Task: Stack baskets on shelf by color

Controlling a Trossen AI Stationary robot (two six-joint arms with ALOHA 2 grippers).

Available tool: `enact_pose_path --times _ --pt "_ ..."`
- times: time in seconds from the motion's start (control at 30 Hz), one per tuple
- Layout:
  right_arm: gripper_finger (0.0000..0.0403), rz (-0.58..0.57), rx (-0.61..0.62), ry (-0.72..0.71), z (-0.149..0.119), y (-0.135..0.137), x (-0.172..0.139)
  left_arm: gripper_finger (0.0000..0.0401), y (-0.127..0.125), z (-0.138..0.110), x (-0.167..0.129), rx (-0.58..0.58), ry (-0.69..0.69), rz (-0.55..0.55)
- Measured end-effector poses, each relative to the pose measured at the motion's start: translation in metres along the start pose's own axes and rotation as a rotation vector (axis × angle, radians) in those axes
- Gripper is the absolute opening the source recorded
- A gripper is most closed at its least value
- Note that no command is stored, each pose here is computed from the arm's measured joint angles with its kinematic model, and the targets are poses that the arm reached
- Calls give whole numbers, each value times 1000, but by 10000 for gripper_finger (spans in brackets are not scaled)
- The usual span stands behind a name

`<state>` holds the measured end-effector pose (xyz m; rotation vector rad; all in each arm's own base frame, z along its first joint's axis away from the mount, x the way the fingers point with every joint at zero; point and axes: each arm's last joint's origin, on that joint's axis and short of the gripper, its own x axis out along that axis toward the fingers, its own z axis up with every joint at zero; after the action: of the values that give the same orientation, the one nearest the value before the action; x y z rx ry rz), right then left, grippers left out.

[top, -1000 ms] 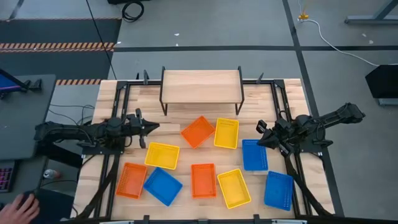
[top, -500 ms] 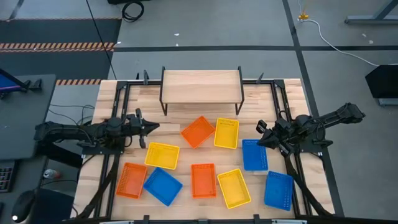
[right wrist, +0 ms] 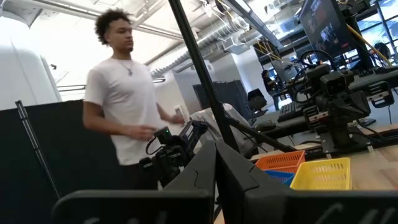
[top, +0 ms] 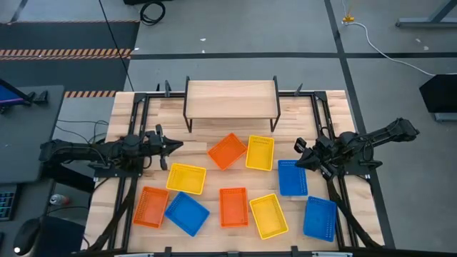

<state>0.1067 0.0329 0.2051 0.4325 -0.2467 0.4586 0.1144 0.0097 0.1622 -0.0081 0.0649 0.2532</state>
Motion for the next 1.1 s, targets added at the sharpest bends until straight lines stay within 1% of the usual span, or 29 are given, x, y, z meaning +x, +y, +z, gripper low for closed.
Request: enact_pose_path --times 0.27,0.53,0.73,0.83,0.93,0.97,1.03,1.1 --pt "12 0 0 0 0 0 0 28 0 0 0 0 0 0" --pt "12 0 0 0 0 0 0 36 0 0 0 0 0 0" --pt "12 0 0 0 0 0 0 30 0 0 0 0 0 0" --pt "12 0 0 0 0 0 0 28 0 4 0 56 -40 6" --pt "12 0 0 0 0 0 0 32 1 10 0 187 -102 14" --pt "12 0 0 0 0 0 0 33 1 12 -1 208 -124 18" --pt "12 0 0 0 0 0 0 36 1 15 -1 184 -151 20" --pt "12 0 0 0 0 0 0 38 1 15 -1 120 -156 15"
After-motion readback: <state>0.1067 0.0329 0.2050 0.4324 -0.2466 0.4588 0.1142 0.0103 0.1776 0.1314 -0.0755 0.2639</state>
